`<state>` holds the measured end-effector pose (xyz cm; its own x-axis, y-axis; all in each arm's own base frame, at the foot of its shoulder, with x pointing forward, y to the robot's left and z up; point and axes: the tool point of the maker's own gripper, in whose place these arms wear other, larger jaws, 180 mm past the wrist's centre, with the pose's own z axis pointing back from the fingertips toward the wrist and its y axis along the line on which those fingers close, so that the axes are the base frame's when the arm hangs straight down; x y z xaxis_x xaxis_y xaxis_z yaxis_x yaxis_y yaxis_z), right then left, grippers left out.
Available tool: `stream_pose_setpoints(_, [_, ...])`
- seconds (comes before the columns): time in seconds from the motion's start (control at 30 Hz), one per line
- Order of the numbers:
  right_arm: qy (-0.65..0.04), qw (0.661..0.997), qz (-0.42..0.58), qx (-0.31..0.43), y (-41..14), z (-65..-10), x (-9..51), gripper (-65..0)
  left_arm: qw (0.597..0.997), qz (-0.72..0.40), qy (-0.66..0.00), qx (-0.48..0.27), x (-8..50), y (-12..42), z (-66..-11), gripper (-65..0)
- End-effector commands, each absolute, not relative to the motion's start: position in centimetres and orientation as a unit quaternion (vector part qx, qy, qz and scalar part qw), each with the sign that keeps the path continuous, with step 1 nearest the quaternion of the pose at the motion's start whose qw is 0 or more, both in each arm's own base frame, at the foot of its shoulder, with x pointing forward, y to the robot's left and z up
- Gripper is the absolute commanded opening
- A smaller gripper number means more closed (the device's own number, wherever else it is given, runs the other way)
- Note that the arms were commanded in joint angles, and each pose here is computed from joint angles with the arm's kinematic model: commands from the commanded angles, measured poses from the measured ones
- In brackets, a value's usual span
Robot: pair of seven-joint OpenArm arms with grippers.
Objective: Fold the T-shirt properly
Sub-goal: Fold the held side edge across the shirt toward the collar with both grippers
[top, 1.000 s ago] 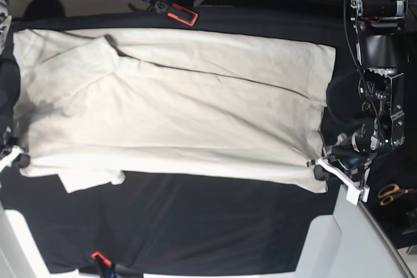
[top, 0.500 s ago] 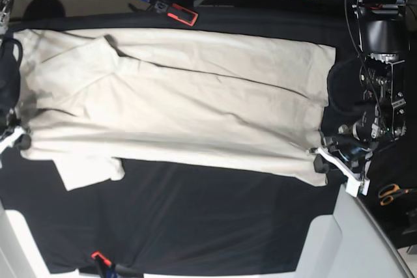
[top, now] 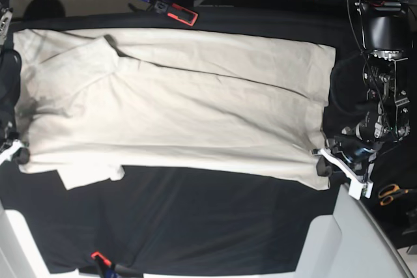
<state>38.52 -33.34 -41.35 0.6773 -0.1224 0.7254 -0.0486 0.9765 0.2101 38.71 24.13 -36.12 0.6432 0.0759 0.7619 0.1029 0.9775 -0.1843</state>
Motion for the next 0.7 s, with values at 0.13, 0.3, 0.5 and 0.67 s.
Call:
stream_pose_setpoints(0.13, [-0.442, 0.891, -0.019, 0.103, -33.9, -38.9, 40.4, -65.0, 0.887, -0.009, -0.45, -0.098, 39.9, 25.0, -34.0, -65.0])
stream_pose_setpoints(0.3, [-0.432, 0.895, 0.026, 0.108, -31.5, -39.7, 40.8, -65.0, 0.888, -0.01, -0.45, -0.093, 39.8, 25.4, -34.0, -65.0])
stream_pose_setpoints(0.5, [-0.452, 0.884, 0.025, 0.118, -30.4, -39.5, 41.4, -65.0, 0.889, -0.01, -0.449, -0.092, 39.8, 25.5, -34.1, -65.0])
stream_pose_setpoints(0.67, [-0.467, 0.877, -0.005, 0.114, -32.1, -38.9, 41.2, -65.0, 0.889, -0.01, -0.449, -0.092, 39.8, 25.5, -34.0, -65.0])
